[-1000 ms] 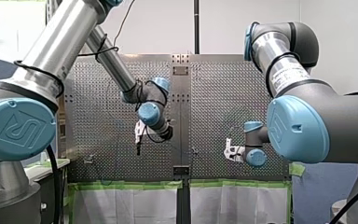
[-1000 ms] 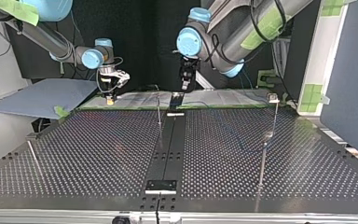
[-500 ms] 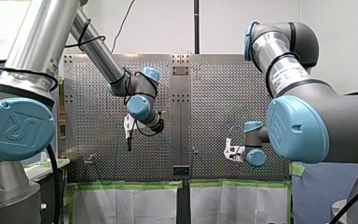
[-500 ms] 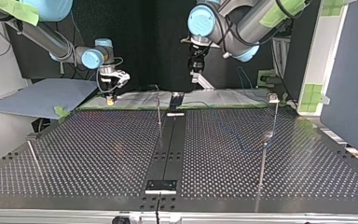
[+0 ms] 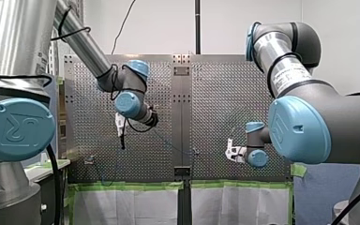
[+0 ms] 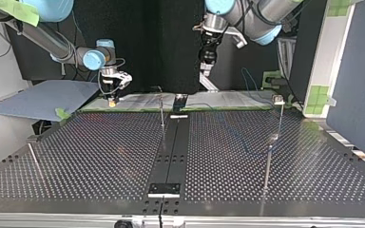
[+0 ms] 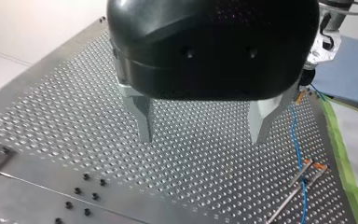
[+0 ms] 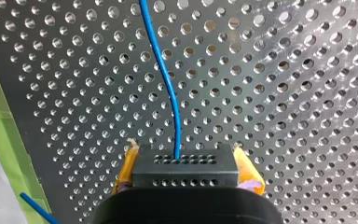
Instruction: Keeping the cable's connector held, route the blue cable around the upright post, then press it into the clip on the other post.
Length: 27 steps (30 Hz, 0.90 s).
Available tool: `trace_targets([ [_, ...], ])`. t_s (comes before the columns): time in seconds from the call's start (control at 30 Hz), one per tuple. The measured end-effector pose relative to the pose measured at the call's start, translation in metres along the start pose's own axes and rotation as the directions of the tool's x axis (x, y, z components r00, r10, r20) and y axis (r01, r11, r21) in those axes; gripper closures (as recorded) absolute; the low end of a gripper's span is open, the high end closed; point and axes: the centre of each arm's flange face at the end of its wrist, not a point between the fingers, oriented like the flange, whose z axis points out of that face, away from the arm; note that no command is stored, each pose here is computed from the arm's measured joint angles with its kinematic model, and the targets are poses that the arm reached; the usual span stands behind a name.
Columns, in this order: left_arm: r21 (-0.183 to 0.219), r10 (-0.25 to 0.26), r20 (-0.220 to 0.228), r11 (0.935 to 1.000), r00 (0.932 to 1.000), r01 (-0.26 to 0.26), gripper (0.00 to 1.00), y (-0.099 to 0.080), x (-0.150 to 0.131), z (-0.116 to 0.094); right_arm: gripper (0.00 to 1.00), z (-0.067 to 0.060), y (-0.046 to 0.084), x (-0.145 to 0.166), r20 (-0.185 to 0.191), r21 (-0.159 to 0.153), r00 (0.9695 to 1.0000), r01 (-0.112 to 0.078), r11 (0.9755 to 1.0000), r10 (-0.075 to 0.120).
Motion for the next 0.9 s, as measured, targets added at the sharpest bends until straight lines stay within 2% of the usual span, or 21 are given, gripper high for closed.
trace_targets([
  [0.47,0.016,-0.007,0.052,0.9998,0.9986,0.007,0.00,0.020,-0.009,-0.049,1.00,0.000,0.007,0.000,0.004,-0.012,1.0000,-0.002,0.9999,0.002],
  [0.9,0.024,-0.004,0.070,0.9997,0.9976,0.003,0.00,0.018,-0.015,-0.054,1.00,0.000,0.007,0.000,0.006,-0.011,1.0000,0.000,0.9999,0.001],
])
